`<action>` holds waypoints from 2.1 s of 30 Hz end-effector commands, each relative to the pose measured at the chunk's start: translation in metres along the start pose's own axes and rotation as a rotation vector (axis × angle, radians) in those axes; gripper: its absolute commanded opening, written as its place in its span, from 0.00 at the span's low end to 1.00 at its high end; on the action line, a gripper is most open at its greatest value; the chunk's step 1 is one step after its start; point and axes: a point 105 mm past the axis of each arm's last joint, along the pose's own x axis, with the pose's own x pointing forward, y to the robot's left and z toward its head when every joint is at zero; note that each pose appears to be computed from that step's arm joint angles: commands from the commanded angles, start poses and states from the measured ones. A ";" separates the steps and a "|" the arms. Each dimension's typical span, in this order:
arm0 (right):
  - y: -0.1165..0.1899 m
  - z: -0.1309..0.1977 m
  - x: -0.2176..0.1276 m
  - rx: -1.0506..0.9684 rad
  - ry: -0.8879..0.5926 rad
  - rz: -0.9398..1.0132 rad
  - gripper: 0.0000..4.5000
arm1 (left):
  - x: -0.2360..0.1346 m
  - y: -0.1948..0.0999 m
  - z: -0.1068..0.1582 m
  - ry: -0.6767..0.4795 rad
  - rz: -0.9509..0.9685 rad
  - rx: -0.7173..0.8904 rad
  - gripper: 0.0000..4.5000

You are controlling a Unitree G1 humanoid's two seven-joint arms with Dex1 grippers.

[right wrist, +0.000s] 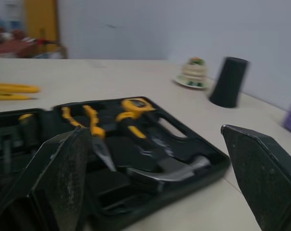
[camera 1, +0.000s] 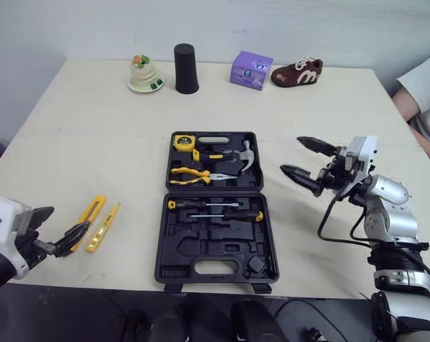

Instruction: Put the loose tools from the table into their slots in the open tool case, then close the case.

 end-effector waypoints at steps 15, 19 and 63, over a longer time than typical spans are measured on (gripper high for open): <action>0.036 0.035 0.032 -0.032 -0.166 0.269 0.99 | 0.026 -0.033 -0.022 0.195 0.071 -0.133 1.00; 0.037 0.036 0.032 -0.039 -0.163 0.245 0.99 | 0.030 -0.030 -0.030 0.242 0.090 -0.126 1.00; 0.031 0.015 -0.003 -0.095 0.037 0.144 1.00 | 0.018 -0.085 0.081 -0.092 -0.785 0.396 0.11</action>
